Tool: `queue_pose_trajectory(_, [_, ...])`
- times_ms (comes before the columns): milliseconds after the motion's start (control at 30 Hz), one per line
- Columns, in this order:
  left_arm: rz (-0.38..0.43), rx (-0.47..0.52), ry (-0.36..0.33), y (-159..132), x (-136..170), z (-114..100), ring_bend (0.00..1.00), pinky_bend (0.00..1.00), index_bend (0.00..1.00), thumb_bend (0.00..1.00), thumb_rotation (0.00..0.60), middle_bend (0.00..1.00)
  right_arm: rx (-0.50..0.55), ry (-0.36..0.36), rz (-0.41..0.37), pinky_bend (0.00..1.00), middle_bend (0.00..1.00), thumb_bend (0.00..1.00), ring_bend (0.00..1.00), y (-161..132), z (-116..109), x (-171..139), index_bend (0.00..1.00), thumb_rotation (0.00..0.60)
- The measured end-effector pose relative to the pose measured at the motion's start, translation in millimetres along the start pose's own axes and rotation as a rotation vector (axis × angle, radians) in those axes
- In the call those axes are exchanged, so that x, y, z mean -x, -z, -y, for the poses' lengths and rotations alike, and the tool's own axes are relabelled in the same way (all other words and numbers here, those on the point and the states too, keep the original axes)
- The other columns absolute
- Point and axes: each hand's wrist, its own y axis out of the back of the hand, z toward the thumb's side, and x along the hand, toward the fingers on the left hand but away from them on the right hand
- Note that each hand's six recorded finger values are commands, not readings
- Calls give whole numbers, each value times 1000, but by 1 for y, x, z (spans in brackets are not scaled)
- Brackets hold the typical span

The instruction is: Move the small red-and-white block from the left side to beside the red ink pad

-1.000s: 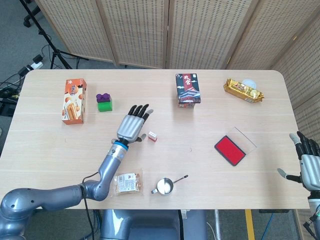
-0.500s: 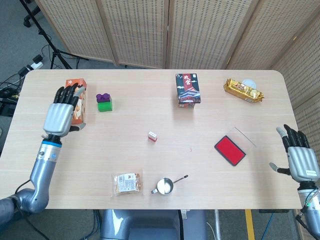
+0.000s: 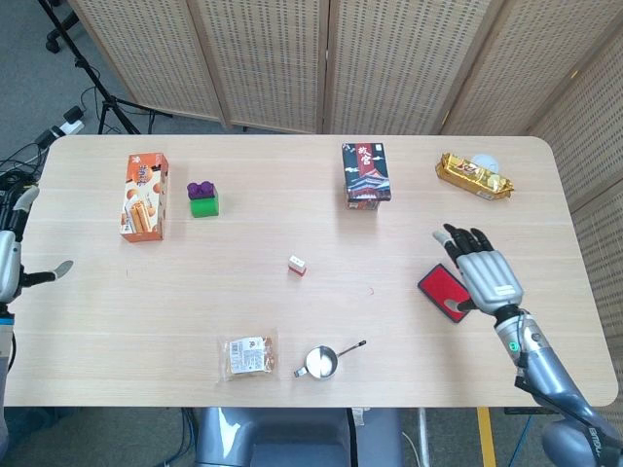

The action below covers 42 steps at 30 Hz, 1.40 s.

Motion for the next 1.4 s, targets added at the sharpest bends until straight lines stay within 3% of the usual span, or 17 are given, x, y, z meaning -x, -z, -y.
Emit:
queue_pose_trajectory(200, [11, 33, -2, 4, 6, -13, 0, 0, 0, 19, 600, 0, 81, -80, -27, 0, 0, 0, 0, -53, 18, 40, 32, 600])
queue_pose_trajectory(367, [9, 51, 20, 6, 5, -14, 0, 0, 0, 21, 600, 0, 187, -151, -16, 0, 0, 0, 0, -119, 52, 78, 92, 600])
queue_pose_trajectory(533, [-1, 57, 29, 10, 3, -15, 0, 0, 0, 23, 600, 0, 227, -205, 34, 0, 0, 0, 0, -184, 85, 114, 197, 600])
queue_pose_trajectory(733, [-18, 65, 35, 15, -1, -16, 0, 0, 0, 24, 600, 0, 217, -168, 62, 0, 0, 0, 0, -223, 89, 137, 220, 600])
queue_pose_trajectory(933, [-25, 75, 38, 18, -4, -17, 0, 0, 0, 24, 600, 0, 198, -86, 80, 1, 24, 0, 1, -228, 78, 149, 220, 600])
queue_pose_trajectory(1000, [-25, 76, 40, 18, -4, -17, 0, 0, 0, 24, 600, 0, 197, -73, 83, 73, 137, 0, 73, -228, 77, 151, 220, 600])
queue_pose_trajectory(1067, [-24, 76, 43, 18, -4, -16, 0, 0, 0, 25, 600, 0, 198, -67, 81, 381, 361, 0, 310, -228, 76, 152, 220, 600])
queue_pose_trajectory(1167, [-23, 72, 46, 18, -4, -15, 0, 0, 0, 24, 600, 0, 204, -63, 72, 806, 602, 18, 617, -229, 76, 153, 220, 600])
queue_pose_trajectory(1267, [-23, 71, 46, 17, -4, -15, 0, 0, 0, 25, 600, 0, 213, -39, 62, 973, 715, 52, 758, -232, 73, 153, 227, 600])
queue_pose_trajectory(1400, [-24, 72, 48, 17, -4, -15, 0, 0, 0, 25, 600, 0, 210, 5, 67, 1000, 789, 98, 838, -237, 70, 153, 260, 600])
